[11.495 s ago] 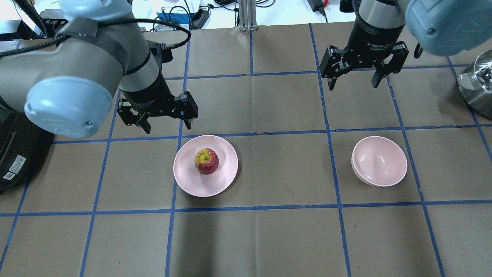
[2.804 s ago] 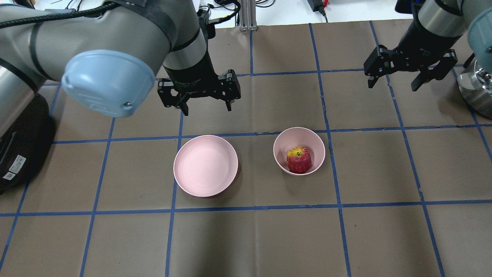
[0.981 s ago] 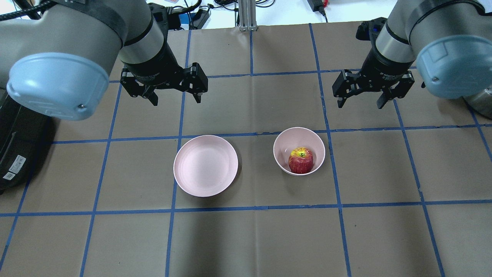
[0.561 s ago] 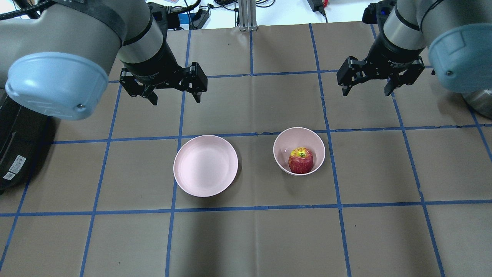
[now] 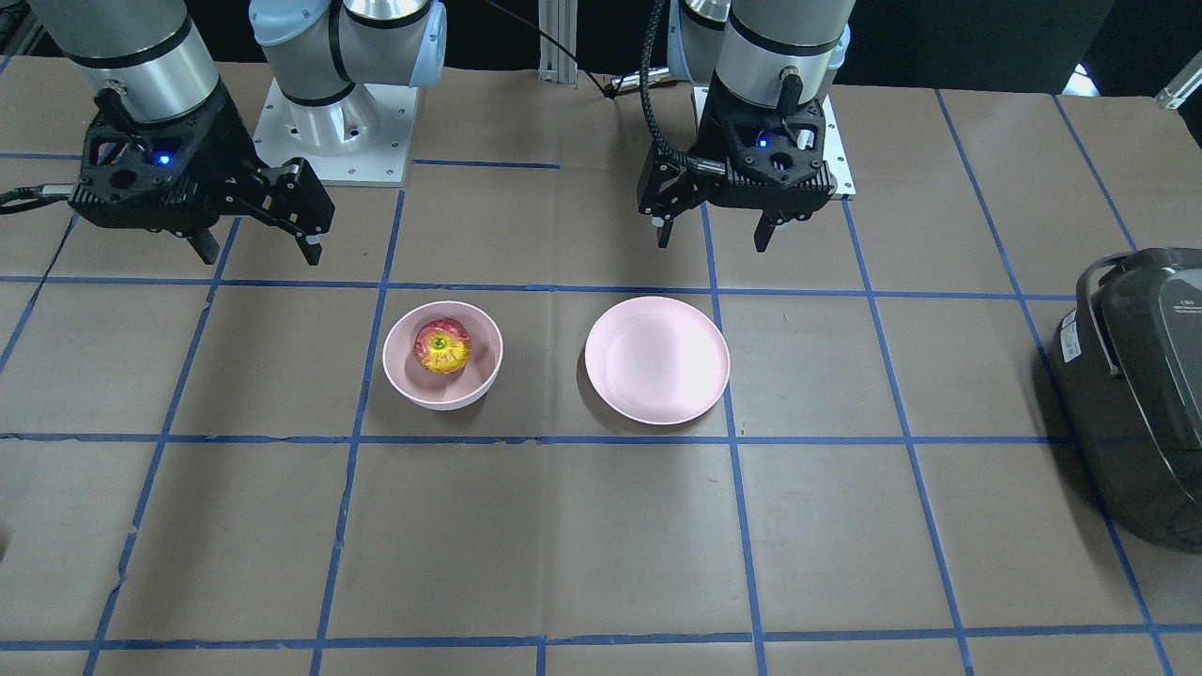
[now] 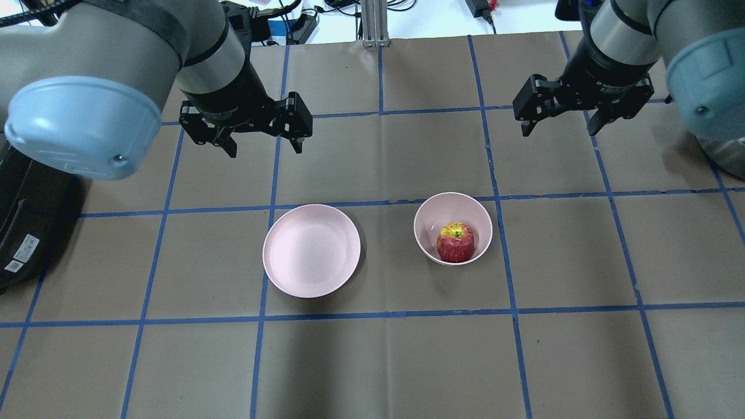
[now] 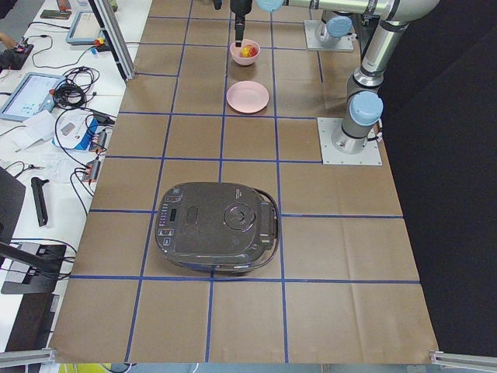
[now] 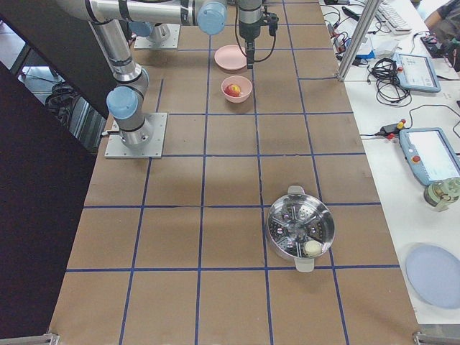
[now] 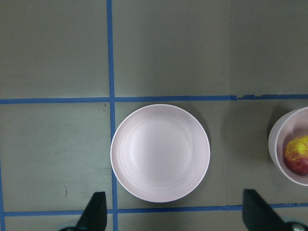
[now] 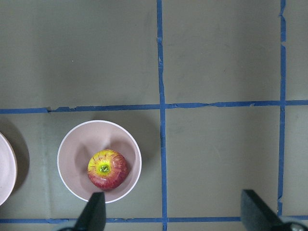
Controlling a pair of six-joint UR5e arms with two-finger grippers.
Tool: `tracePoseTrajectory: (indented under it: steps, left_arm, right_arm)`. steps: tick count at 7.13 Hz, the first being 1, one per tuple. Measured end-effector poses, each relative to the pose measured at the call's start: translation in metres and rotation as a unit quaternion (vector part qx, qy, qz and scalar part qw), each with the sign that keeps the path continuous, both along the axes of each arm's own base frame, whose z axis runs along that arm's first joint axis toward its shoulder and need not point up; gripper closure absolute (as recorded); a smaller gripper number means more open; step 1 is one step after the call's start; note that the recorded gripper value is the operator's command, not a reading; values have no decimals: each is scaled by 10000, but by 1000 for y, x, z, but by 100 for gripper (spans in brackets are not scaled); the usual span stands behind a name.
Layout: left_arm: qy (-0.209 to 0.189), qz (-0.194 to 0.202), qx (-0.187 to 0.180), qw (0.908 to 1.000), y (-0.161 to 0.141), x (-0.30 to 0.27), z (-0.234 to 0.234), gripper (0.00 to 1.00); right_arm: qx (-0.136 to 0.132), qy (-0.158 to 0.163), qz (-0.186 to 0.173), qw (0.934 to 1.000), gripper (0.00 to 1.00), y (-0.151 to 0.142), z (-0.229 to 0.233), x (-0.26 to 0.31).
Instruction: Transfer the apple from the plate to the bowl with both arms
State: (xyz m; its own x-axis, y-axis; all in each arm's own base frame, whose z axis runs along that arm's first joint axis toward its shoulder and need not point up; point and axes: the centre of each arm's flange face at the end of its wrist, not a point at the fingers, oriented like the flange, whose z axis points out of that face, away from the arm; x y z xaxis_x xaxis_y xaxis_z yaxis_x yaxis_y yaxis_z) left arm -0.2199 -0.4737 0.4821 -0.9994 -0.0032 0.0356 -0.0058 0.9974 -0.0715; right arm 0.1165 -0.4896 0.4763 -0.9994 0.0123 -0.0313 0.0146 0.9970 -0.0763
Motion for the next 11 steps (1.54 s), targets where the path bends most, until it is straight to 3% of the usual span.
tracePoseTrajectory:
  steps: [11]
  left_arm:
    - [5,24,-17,10000,1,3,2,0]
  right_arm:
    - [64,-22,149,9999,0,3,-7,10]
